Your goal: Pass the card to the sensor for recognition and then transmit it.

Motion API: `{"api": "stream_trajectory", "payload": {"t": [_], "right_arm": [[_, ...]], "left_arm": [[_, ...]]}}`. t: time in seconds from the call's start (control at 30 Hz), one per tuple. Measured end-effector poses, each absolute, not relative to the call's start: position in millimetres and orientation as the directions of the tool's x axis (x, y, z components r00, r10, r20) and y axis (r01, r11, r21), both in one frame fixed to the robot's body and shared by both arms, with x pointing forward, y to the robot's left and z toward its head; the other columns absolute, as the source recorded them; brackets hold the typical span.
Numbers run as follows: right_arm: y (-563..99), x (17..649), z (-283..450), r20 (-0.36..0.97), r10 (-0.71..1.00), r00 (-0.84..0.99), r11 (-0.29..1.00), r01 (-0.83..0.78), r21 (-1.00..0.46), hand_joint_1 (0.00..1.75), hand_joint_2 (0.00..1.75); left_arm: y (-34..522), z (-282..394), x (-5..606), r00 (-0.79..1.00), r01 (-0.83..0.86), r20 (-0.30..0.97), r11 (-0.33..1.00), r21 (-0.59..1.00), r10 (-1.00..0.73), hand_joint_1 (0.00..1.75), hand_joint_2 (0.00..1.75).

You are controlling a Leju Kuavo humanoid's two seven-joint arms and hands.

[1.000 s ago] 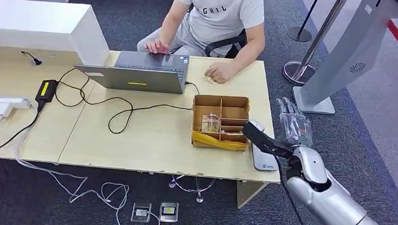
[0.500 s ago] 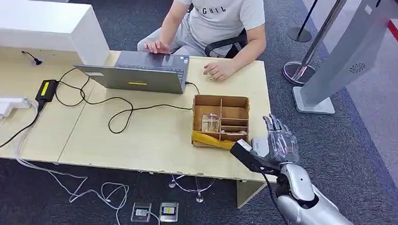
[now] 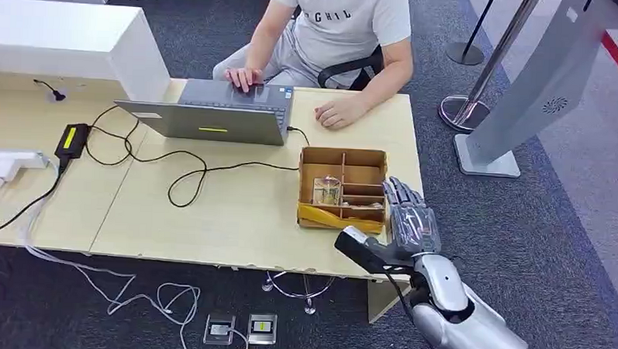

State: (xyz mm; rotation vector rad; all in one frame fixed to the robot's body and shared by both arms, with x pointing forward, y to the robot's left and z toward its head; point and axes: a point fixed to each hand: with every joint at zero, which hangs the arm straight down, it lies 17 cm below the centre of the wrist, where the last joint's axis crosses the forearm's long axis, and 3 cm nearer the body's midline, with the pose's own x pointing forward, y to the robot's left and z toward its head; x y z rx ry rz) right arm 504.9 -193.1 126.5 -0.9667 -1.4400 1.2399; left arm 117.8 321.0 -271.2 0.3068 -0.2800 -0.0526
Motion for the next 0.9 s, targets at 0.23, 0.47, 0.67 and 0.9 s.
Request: {"api": "stream_trajectory", "payload": {"t": [0.23,0.47,0.67,0.9], "right_arm": [[-181.1,507.9,128.6,0.165,0.958,-0.233,0.165,-0.020,-0.986,0.00,1.75],[-173.9,511.5,130.1,0.150,0.958,-0.244,0.153,-0.006,-0.988,0.00,1.75],[-165.5,514.8,128.3,0.137,0.958,-0.252,0.141,-0.003,-0.990,0.00,1.75],[-154.7,525.2,125.9,0.124,0.958,-0.260,0.128,0.000,-0.992,0.00,1.75]], "left_arm": [[319.9,-271.2,118.3,0.958,0.029,0.264,0.951,0.307,-0.114,0.00,0.00],[319.8,-271.0,118.7,0.954,0.057,0.264,0.948,0.313,-0.144,0.00,0.00],[319.3,-271.0,118.9,0.951,0.070,0.264,0.947,0.314,-0.158,0.00,0.00],[317.1,-271.3,118.7,0.949,0.088,0.263,0.947,0.309,-0.174,0.00,0.00]]}}
